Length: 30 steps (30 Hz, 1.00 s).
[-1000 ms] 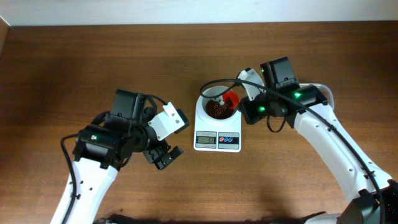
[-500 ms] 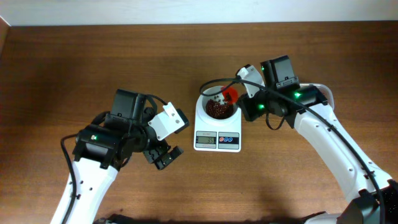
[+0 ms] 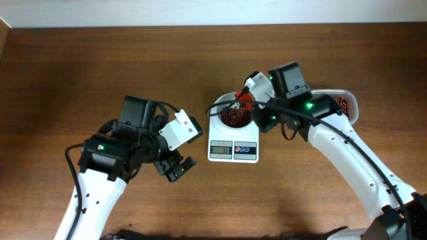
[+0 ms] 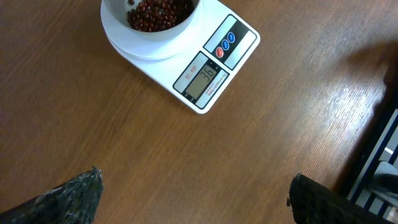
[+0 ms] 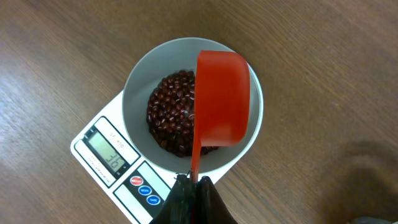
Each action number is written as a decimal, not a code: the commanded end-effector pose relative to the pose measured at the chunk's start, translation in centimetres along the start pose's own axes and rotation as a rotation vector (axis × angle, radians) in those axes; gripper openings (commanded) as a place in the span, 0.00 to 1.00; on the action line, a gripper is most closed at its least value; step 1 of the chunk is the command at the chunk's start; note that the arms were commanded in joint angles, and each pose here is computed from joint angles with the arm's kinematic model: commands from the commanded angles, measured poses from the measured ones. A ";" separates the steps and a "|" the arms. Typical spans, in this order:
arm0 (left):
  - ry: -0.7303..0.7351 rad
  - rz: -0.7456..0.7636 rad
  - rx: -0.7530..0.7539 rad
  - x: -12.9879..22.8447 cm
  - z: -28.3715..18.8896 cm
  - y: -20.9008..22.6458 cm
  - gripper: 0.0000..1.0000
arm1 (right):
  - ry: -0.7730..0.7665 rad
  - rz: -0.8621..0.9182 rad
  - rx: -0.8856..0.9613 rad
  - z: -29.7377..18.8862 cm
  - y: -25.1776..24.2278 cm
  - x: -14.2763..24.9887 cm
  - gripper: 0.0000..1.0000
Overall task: Scoop and weigh 50g on scale
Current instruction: 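Hold the scoop tilted over the bowl and shake out remaining beans, then move the empty red scoop back over the bean tub with the right gripper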
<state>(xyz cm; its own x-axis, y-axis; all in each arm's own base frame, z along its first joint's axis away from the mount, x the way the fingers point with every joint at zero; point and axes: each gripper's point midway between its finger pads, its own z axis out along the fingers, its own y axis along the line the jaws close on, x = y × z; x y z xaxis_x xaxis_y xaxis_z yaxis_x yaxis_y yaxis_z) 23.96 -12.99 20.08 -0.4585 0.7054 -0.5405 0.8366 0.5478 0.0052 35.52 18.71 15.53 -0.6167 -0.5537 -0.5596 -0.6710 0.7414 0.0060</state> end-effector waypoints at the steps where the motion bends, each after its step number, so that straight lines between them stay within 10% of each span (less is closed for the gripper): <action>1: -0.027 0.019 -0.001 -0.6 -0.5 0.0 0.99 | -0.015 -0.045 0.061 -0.8 -0.1 -0.8 0.04; 22: -0.027 0.019 -0.001 -0.6 -0.5 0.0 0.99 | -0.155 -0.032 0.091 -7.5 0.4 -4.1 0.04; 30: -0.027 0.019 -0.001 -0.7 -0.5 0.0 0.99 | -0.100 0.177 0.394 -12.4 -7.2 -0.1 0.04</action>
<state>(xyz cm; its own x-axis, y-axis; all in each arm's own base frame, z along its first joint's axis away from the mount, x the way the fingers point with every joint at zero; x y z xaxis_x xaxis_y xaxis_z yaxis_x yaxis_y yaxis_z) 23.96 -12.99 20.08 -0.4582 0.7056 -0.5405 0.8368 0.5475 0.0054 34.24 13.14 25.30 -0.5774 -0.4718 -0.6663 -0.5192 0.8420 -0.1464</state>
